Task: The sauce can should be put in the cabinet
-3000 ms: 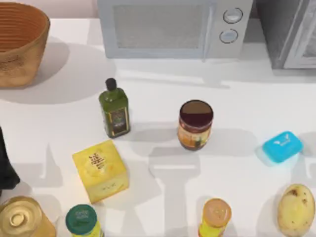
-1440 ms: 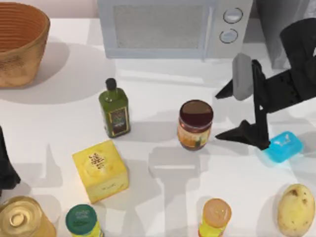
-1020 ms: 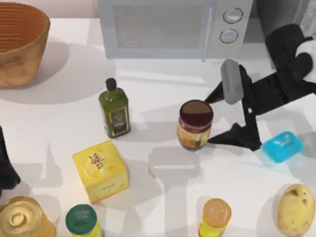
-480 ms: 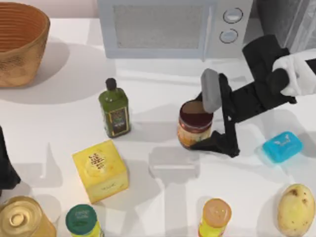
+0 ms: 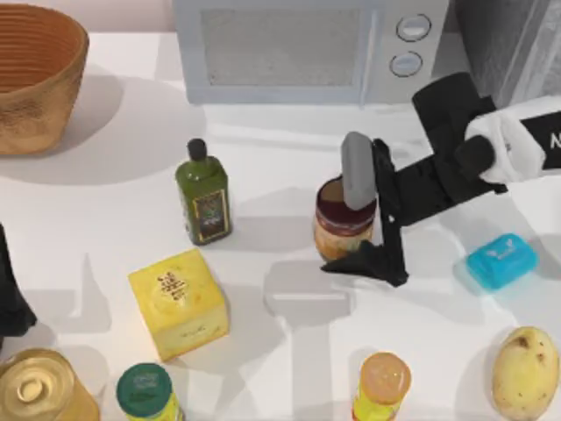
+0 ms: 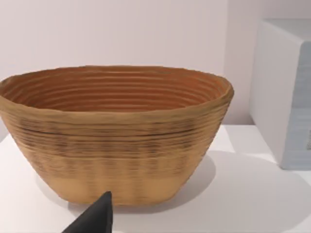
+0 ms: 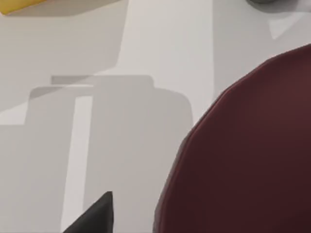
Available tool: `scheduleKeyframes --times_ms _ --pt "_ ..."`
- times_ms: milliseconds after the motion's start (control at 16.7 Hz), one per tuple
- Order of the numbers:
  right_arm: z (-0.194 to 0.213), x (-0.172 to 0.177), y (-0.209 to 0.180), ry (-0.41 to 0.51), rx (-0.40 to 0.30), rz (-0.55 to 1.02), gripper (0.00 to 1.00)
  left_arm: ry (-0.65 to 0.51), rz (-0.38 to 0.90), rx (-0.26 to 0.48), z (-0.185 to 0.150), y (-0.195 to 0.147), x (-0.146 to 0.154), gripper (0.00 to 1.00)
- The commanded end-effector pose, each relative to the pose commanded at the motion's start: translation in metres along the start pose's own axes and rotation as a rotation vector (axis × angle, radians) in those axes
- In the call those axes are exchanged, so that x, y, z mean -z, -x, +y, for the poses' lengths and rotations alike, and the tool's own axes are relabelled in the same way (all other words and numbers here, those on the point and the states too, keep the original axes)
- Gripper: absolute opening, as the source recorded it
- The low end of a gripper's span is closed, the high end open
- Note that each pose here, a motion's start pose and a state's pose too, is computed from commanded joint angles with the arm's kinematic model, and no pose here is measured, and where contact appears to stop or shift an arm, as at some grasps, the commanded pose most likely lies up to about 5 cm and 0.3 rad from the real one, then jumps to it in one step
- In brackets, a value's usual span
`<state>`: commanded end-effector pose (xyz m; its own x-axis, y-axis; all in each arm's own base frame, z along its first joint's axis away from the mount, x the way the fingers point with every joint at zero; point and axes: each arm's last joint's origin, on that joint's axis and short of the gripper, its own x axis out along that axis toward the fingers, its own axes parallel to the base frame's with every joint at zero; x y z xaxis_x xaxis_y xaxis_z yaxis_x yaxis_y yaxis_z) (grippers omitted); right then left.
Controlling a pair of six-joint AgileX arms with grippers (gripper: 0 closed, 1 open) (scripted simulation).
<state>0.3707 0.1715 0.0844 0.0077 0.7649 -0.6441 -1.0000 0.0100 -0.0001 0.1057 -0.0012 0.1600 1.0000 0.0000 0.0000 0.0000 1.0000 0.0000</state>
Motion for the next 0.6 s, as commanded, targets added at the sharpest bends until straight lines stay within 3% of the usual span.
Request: scheduleKeyframes --times_ms 600 --pt "0.0000 0.0000 0.0000 0.000 0.000 0.000 0.17 0.000 0.000 0.000 0.0000 0.0000 0.0000 1.00"
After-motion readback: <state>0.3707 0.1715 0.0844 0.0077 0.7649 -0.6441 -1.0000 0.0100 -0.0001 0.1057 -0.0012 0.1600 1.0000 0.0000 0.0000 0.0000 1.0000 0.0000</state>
